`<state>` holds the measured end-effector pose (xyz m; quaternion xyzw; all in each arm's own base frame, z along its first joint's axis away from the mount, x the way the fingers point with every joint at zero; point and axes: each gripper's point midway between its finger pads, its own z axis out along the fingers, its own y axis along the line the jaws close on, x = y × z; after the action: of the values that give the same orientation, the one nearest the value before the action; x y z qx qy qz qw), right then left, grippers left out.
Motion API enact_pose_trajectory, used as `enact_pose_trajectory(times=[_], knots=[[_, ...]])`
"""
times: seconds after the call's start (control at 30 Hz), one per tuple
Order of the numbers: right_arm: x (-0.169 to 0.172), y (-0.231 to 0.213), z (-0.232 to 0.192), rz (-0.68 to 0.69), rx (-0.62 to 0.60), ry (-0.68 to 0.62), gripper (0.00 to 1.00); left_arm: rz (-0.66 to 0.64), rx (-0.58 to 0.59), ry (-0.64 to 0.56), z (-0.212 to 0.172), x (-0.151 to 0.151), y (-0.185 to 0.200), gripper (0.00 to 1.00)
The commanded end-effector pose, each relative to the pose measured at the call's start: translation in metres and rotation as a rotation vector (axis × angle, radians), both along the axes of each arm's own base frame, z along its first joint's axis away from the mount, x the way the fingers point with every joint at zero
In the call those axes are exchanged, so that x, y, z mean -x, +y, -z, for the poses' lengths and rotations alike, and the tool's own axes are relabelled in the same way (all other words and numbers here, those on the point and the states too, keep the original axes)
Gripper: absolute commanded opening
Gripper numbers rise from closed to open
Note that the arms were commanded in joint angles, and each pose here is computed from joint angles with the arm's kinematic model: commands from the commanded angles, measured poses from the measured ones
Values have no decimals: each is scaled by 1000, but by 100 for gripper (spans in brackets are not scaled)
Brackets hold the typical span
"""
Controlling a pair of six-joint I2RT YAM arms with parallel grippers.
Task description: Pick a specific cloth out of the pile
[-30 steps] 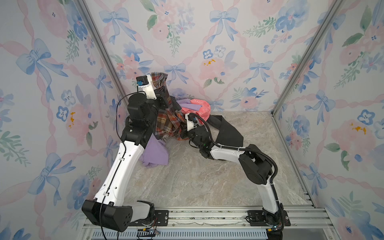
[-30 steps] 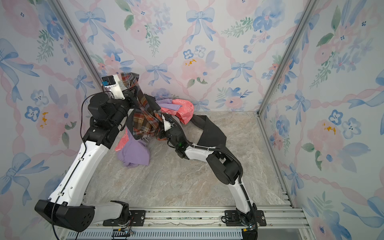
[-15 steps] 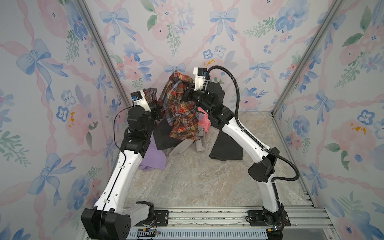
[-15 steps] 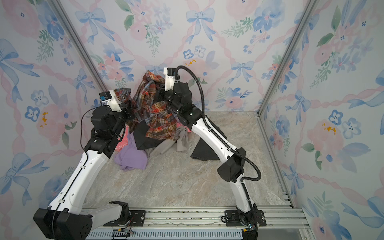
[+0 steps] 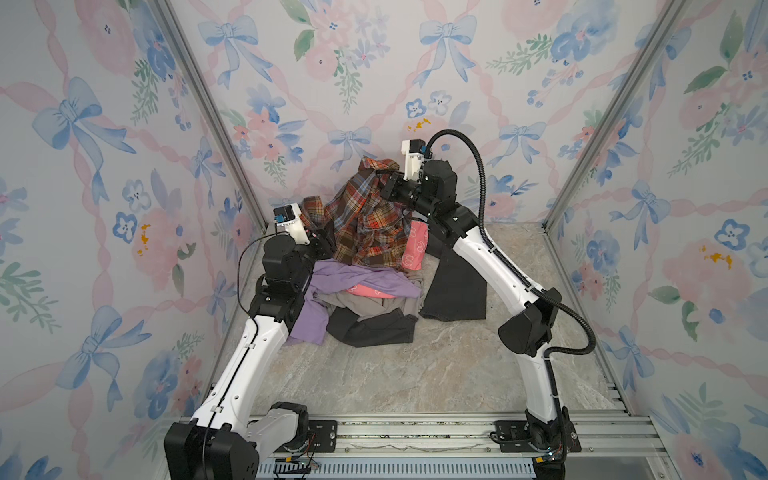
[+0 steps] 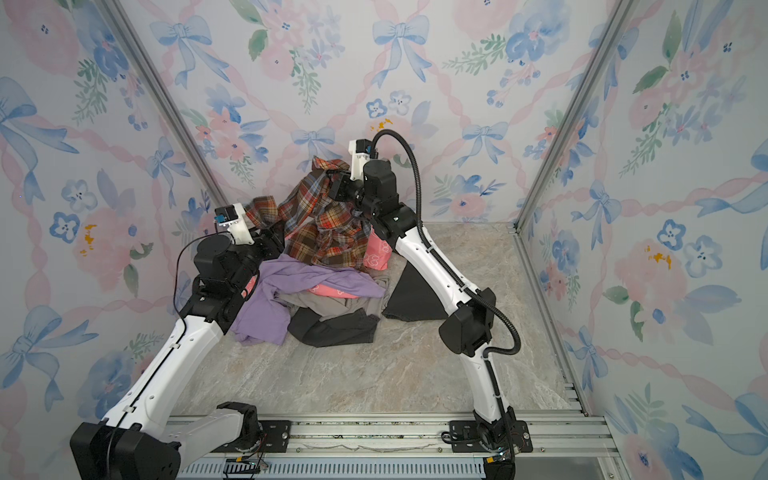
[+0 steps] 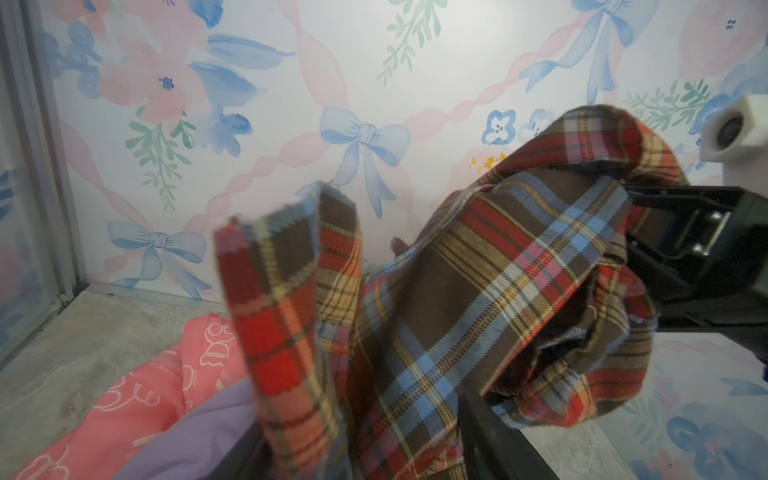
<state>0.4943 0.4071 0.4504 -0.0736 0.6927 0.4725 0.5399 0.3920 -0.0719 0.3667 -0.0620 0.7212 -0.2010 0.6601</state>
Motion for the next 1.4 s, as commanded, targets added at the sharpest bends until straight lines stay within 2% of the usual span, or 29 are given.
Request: enact_pose_trajectory(times=[0.0,0.27,0.57,0.73,0.87,0.97,1.1,1.37], knots=[[36,-39,-90,-11,-113,-144,0,125,-14,-77,-9,13,-34,69],[46,-99,-124,84,-71,-216,0,257,-92,-60,9,23,-88,82],[71,-211,-174,287,-79,-303,0,389,-171,-41,30,45,-161,84],[104,-283,-206,414,-103,-359,0,430,-250,-7,58,62,-202,84],[127,-330,-212,522,-89,-373,0,465,-264,21,77,69,-225,83],[138,-362,-196,612,-50,-344,0,490,-262,33,85,74,-242,83],[143,-403,-150,721,-32,-258,0,540,-268,44,97,83,-266,83],[143,-458,-62,838,-45,-81,0,595,-293,79,123,90,-299,82]])
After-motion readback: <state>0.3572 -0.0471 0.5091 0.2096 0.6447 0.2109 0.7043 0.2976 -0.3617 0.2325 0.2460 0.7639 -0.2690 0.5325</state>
